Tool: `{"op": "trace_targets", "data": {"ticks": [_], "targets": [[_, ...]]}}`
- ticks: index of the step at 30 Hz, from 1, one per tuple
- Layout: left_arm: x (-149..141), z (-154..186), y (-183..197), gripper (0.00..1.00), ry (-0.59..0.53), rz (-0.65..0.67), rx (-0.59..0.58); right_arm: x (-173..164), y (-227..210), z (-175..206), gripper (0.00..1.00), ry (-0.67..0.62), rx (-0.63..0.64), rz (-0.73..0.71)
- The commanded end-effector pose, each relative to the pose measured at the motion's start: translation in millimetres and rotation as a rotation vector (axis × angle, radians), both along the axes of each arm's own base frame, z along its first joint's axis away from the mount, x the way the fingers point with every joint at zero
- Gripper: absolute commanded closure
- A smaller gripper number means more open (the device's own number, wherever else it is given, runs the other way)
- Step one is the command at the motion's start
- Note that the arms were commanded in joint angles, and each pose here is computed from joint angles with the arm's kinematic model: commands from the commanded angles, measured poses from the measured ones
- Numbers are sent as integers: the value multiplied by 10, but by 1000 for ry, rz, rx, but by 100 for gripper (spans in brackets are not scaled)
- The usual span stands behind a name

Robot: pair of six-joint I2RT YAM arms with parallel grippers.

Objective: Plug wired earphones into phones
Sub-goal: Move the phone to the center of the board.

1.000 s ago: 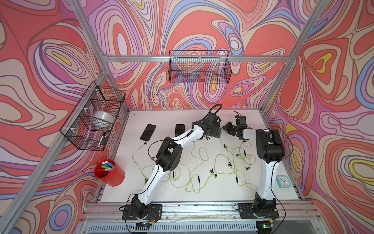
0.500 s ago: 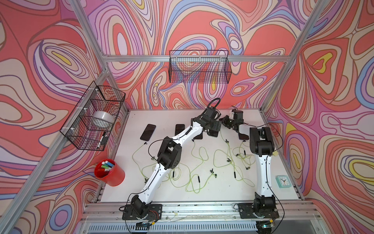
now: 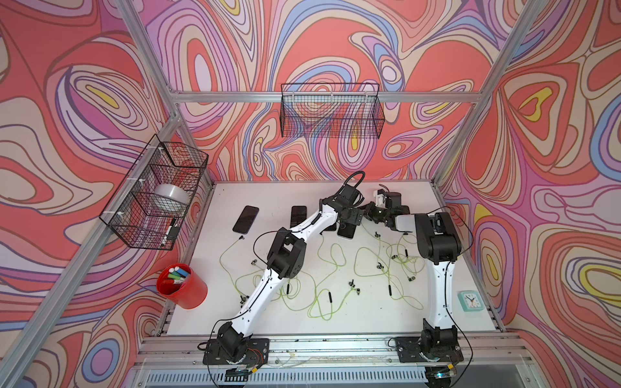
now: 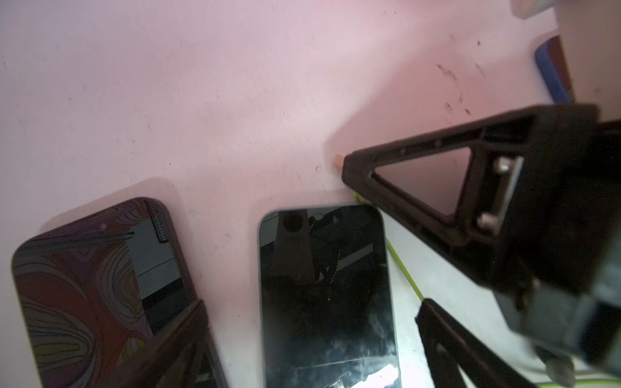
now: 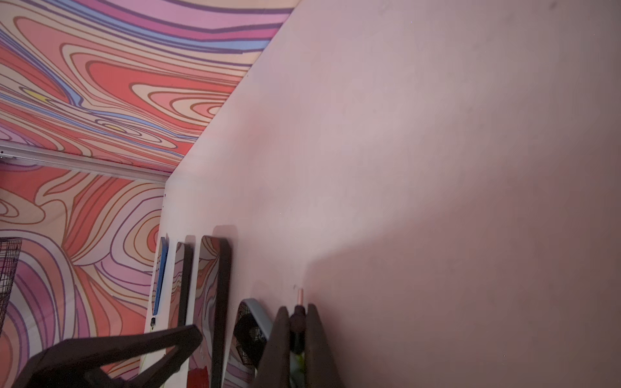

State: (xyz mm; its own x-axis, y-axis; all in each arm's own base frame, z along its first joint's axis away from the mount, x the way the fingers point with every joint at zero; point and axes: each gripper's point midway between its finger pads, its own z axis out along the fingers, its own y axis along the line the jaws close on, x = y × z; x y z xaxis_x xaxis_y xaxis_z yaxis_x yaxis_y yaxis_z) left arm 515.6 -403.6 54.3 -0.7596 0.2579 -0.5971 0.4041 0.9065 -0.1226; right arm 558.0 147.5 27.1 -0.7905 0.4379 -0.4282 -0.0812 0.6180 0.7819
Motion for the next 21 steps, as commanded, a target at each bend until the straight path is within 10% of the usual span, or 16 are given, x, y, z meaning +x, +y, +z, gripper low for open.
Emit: {"op": "trace_targets", "data": {"ticks": [1,21], "targets": [[-74,-203,112,0,41,-40,96,-416,76,-317,97,155,12,11],[-643,-496,296,1,228,-222,247,-796,-753,1277,93,-53,-297,-262]]}}
